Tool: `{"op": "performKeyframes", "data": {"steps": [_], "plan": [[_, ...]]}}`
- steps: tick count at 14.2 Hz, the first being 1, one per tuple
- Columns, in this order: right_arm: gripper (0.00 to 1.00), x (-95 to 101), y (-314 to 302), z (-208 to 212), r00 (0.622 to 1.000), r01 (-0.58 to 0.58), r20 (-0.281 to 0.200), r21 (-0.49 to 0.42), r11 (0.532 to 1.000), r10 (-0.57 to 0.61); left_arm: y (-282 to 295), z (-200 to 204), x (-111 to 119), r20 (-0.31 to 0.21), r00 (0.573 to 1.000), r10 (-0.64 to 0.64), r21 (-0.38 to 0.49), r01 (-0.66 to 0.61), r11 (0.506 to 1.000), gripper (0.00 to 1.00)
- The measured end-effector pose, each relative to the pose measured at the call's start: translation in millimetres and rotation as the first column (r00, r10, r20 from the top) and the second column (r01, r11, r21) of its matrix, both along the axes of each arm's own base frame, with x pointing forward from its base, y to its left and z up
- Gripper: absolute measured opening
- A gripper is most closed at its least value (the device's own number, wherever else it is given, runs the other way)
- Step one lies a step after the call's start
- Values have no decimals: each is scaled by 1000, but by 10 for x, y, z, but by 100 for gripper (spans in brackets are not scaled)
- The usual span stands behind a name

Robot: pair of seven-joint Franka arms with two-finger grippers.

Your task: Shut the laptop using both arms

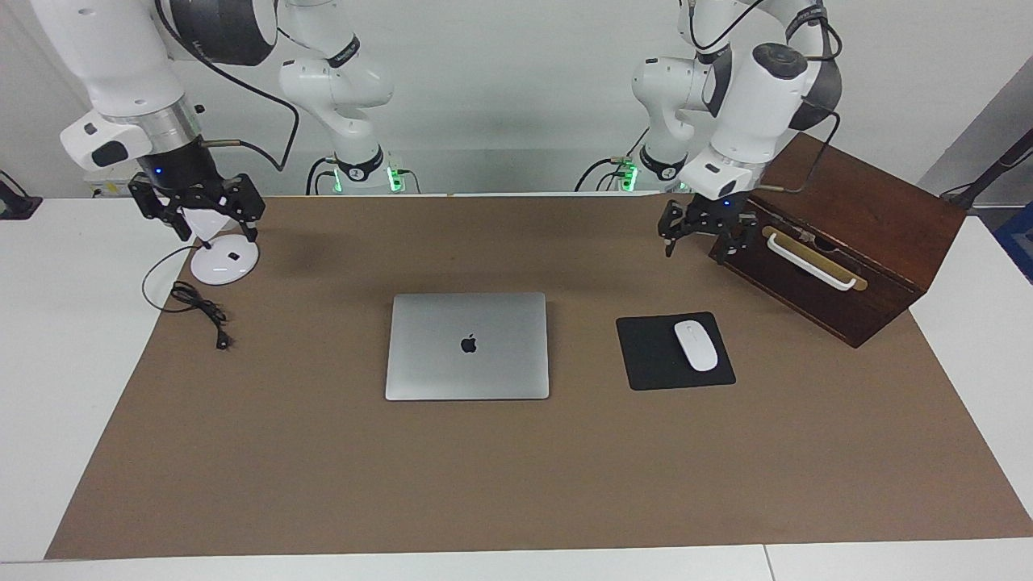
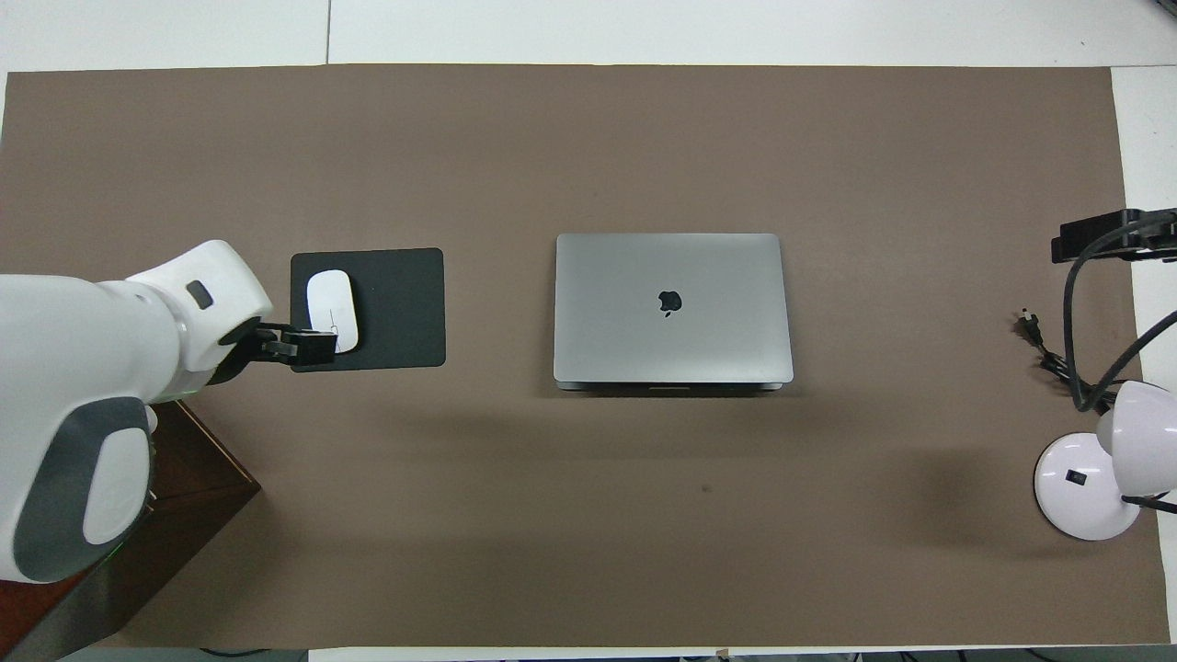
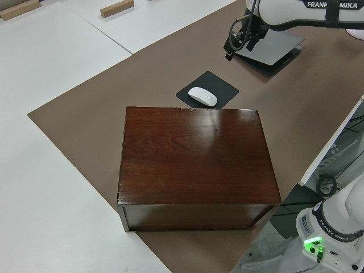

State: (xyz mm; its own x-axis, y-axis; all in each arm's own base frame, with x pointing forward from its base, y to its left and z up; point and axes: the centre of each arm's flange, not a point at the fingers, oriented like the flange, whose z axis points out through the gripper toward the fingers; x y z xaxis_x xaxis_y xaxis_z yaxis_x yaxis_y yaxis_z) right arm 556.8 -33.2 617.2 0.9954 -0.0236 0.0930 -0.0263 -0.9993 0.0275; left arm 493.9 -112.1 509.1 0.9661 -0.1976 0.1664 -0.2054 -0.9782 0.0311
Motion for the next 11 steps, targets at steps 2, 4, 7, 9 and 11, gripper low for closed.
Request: {"op": "performKeyframes", "data": {"steps": [2,4,7,9,11], "plan": [[100,2,52,11,1000,-9,5,0,1000,9,350,110,85,5,998,70,-1,-70,998,100],[100,8,85,29,999,-29,14,-3,1000,29,618,319,142,5,993,122,-2,-122,993,100],[100,7,84,44,999,-51,19,-5,999,51,858,816,191,-23,986,165,2,-165,986,100],[100,7,85,45,998,-52,19,-6,999,52,941,1101,266,-52,983,178,8,-178,984,100],[100,7,87,45,998,-52,19,-6,999,52,980,1236,353,-79,980,183,12,-183,983,100]]}}
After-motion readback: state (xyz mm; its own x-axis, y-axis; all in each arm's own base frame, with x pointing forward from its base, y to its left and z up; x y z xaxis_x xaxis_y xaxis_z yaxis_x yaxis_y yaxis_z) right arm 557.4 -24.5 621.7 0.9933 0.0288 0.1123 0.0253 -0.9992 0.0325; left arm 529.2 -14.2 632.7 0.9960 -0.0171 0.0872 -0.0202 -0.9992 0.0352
